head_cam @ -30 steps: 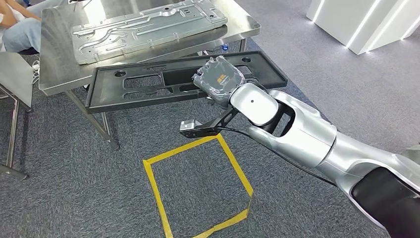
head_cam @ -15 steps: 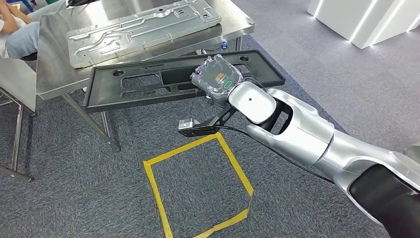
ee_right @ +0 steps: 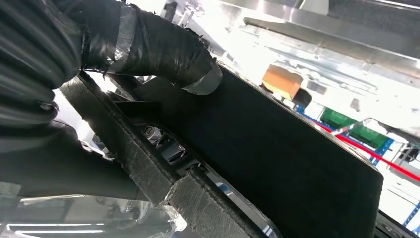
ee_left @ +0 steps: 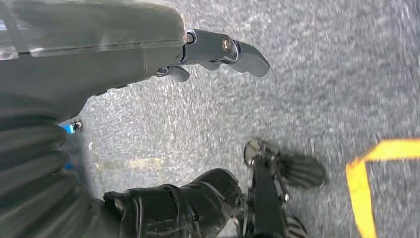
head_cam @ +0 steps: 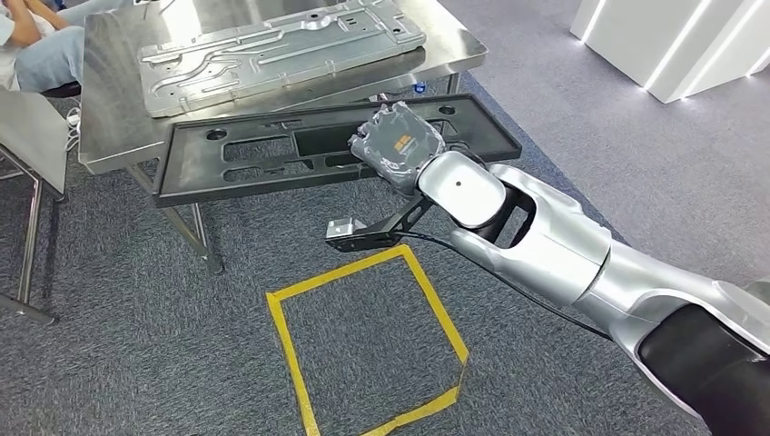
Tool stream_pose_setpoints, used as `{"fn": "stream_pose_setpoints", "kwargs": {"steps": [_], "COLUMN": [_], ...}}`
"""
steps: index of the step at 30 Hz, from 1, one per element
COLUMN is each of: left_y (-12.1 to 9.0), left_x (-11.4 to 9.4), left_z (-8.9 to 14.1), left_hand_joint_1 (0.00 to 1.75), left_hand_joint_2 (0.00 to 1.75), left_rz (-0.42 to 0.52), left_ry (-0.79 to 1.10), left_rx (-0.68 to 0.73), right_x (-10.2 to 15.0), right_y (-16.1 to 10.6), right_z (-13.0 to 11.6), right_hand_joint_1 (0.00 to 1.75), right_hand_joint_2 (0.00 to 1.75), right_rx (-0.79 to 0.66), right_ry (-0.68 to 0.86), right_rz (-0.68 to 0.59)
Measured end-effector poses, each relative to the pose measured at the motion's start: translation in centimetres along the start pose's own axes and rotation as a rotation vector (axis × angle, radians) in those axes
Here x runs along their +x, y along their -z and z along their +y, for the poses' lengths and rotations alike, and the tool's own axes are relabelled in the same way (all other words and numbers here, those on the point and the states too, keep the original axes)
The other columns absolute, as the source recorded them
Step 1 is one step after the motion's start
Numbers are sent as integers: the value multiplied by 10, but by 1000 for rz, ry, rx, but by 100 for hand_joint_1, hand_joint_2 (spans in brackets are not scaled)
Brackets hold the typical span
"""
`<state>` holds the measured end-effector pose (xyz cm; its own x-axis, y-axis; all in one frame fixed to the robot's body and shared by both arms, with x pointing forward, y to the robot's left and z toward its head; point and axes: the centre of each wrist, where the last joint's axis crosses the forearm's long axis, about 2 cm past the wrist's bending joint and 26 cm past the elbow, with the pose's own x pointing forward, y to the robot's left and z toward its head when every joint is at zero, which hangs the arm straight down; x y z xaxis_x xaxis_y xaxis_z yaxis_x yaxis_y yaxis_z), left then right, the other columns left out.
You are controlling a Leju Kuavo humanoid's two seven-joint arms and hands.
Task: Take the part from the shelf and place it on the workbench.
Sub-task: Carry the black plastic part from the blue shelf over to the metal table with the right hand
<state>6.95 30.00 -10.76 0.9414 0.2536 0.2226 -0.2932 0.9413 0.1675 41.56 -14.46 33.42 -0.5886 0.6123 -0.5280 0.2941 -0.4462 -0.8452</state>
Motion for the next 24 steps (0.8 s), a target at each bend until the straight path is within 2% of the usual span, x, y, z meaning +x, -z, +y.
{"fn": "stream_pose_setpoints", "kwargs": {"steps": [24], "left_y": [0], "left_x": [0], "left_z": [2], "left_hand_joint_1": [0], "left_hand_joint_2": [175], "left_rz": [9], "left_ry": [7], "left_rx": [1], "right_x": [0], "right_y": [5], "right_z": [0], "right_hand_joint_1": [175], "right_hand_joint_2": [175], "right_rx": [2], "right_ry": [-1], "right_rz": [12]}}
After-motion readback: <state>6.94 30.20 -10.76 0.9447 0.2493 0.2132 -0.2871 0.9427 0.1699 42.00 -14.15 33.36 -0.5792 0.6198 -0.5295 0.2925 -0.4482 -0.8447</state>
